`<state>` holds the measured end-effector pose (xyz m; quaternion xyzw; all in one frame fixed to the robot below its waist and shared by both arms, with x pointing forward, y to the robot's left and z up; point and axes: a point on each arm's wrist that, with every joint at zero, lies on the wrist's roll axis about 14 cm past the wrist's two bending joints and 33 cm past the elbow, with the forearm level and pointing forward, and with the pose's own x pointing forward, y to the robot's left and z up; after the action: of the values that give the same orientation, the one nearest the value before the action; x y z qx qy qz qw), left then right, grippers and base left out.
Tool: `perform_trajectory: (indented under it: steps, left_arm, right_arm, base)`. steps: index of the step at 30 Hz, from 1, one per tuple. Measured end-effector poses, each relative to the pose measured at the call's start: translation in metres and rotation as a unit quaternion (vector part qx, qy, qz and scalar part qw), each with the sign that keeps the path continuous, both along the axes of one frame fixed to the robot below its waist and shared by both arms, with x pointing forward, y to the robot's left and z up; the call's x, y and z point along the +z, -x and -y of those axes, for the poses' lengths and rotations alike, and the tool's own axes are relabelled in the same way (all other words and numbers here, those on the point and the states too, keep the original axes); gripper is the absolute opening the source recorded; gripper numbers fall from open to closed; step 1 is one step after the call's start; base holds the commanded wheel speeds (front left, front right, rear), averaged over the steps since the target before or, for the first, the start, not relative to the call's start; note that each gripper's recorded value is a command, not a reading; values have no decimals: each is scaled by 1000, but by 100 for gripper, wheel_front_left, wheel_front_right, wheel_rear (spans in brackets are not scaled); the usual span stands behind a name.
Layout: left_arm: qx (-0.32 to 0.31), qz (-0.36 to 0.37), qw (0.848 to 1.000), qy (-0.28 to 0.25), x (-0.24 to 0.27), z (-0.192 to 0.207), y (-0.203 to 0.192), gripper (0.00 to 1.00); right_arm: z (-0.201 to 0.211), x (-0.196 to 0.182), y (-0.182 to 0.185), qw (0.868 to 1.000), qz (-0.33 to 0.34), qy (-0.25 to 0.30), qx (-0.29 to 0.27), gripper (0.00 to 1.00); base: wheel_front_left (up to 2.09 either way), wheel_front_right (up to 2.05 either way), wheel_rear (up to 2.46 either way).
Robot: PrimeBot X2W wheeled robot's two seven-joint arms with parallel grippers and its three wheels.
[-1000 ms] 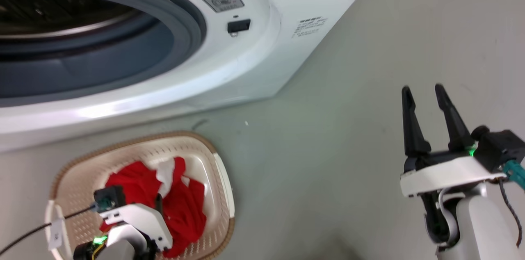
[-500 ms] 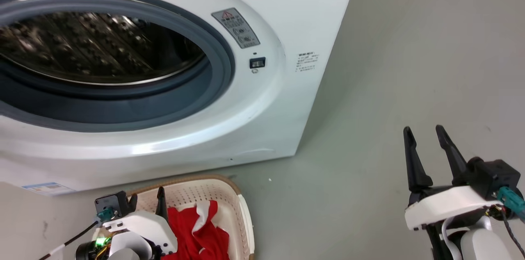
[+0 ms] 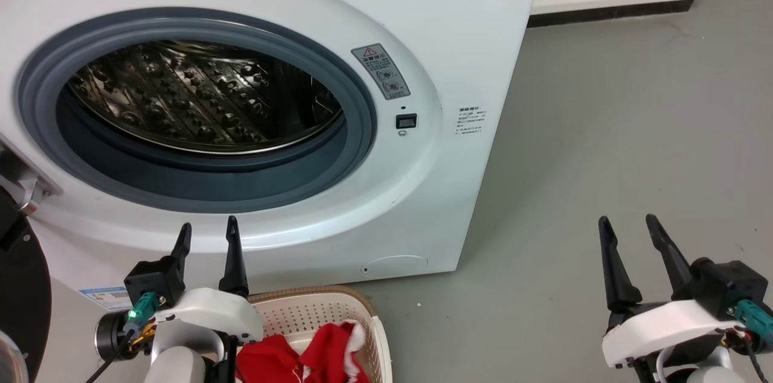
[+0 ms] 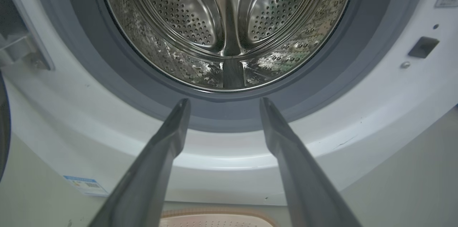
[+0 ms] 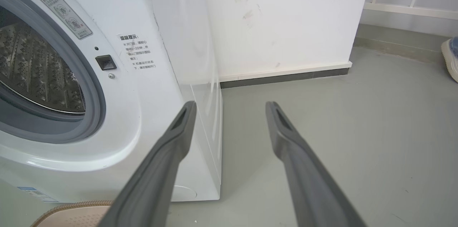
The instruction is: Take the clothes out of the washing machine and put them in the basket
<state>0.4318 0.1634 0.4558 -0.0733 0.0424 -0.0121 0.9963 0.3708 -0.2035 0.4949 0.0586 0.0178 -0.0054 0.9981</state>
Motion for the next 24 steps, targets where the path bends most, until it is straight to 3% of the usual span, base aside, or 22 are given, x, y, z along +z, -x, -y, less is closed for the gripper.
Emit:
perform_trajectory:
  steps: [11, 24]
  left_arm:
    - [3, 87, 995, -56, 55, -8, 19, 100]
    - [15, 78, 993, -82, 65, -25, 57, 100]
  right_arm:
    - [-3, 10, 14, 1000, 11, 11, 5, 100]
    - [-20, 25, 32, 998, 22, 44, 32, 100]
  base:
    - [0, 0, 0]
    - [0, 0, 0]
